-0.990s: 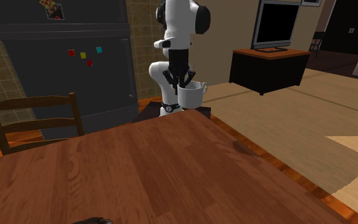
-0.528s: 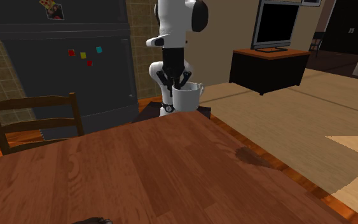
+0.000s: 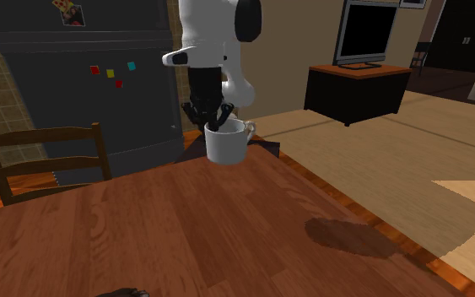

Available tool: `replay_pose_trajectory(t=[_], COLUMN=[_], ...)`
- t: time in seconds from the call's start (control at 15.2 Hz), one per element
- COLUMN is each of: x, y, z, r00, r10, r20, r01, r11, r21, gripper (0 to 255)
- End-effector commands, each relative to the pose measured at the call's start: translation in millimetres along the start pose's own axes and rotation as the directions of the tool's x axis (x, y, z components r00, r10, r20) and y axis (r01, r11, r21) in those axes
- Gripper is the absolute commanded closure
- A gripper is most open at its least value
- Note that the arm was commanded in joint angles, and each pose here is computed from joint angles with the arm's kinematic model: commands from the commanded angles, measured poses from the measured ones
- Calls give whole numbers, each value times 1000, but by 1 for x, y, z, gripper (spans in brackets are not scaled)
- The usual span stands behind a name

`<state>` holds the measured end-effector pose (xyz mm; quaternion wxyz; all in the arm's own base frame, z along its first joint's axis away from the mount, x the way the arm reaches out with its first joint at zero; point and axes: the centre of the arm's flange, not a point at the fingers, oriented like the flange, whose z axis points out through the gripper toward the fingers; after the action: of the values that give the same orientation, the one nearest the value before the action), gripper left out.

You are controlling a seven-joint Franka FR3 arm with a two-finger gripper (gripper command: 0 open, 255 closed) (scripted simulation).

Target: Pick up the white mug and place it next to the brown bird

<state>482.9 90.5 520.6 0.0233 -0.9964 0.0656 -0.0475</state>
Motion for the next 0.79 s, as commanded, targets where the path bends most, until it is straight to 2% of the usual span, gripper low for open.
replay_pose_trajectory(t=[0.0, 0.73], x=[24, 168], y=[1, 14], z=[3, 15], r00=[1000, 1000], r10=[0, 0], r20=[-1, -1], r01=[0, 0], r11=[1000, 1000], r21=[0, 0], gripper=[255, 255])
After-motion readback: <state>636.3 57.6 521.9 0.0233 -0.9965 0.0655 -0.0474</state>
